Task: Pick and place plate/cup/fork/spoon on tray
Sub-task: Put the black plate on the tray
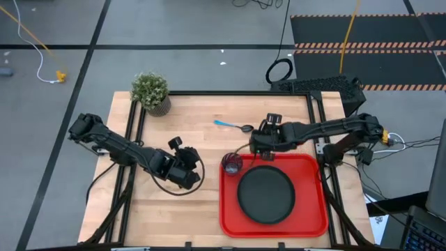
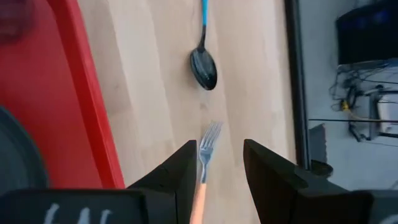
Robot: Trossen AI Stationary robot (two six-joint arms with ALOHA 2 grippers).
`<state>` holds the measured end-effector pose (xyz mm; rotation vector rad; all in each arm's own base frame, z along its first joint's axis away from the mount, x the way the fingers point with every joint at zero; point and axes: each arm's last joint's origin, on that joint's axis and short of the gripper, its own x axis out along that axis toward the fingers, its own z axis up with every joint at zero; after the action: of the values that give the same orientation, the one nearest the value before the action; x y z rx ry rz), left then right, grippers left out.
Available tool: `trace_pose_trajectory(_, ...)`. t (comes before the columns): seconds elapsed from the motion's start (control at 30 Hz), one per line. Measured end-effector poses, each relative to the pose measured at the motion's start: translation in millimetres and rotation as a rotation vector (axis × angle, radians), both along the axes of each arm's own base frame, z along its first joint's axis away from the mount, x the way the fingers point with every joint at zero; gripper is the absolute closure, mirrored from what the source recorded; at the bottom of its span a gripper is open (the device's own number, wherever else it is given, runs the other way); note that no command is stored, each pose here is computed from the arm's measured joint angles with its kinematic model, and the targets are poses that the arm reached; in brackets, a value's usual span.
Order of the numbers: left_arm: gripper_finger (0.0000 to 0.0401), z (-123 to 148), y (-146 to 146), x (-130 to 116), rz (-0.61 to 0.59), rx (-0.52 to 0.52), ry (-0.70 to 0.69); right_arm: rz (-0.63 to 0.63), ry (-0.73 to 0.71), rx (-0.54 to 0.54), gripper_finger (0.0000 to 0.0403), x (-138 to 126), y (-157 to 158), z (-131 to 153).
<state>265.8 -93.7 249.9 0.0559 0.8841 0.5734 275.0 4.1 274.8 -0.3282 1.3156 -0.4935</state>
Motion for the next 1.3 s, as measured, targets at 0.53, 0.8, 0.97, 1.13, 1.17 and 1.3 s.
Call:
trace_pose_trajectory(0.53,0.0306,-1.4,-0.2,10.7,-0.067,0.000,-0.065,-0.070,0.029,0.232,0.0277,-21.4,-49.1,-55.7)
trace_pose_trajectory(0.8,0.0306,-0.9,3.6,13.3,-0.062,0.001,-0.072,-0.211,0.035,0.276,0.0277,-56.7,-67.2,-77.2)
trace_pose_trajectory(0.97,0.0306,-0.6,5.7,14.6,-0.052,-0.003,-0.080,-0.257,-0.035,0.336,0.0277,-69.4,-79.5,-90.7)
trace_pose_trajectory(1.13,0.0306,-0.5,5.8,14.6,-0.040,-0.011,-0.088,-0.281,-0.031,0.346,0.0277,-80.3,-89.4,-105.7)
trace_pose_trajectory(1.17,0.0306,-0.6,5.8,14.6,-0.040,-0.011,-0.088,-0.284,-0.036,0.356,0.0277,-81.4,-91.2,-107.6)
trace_pose_trajectory(1.3,0.0306,-0.5,5.9,14.7,-0.038,-0.013,-0.089,-0.279,-0.043,0.384,0.0277,-84.8,-95.2,-113.3)
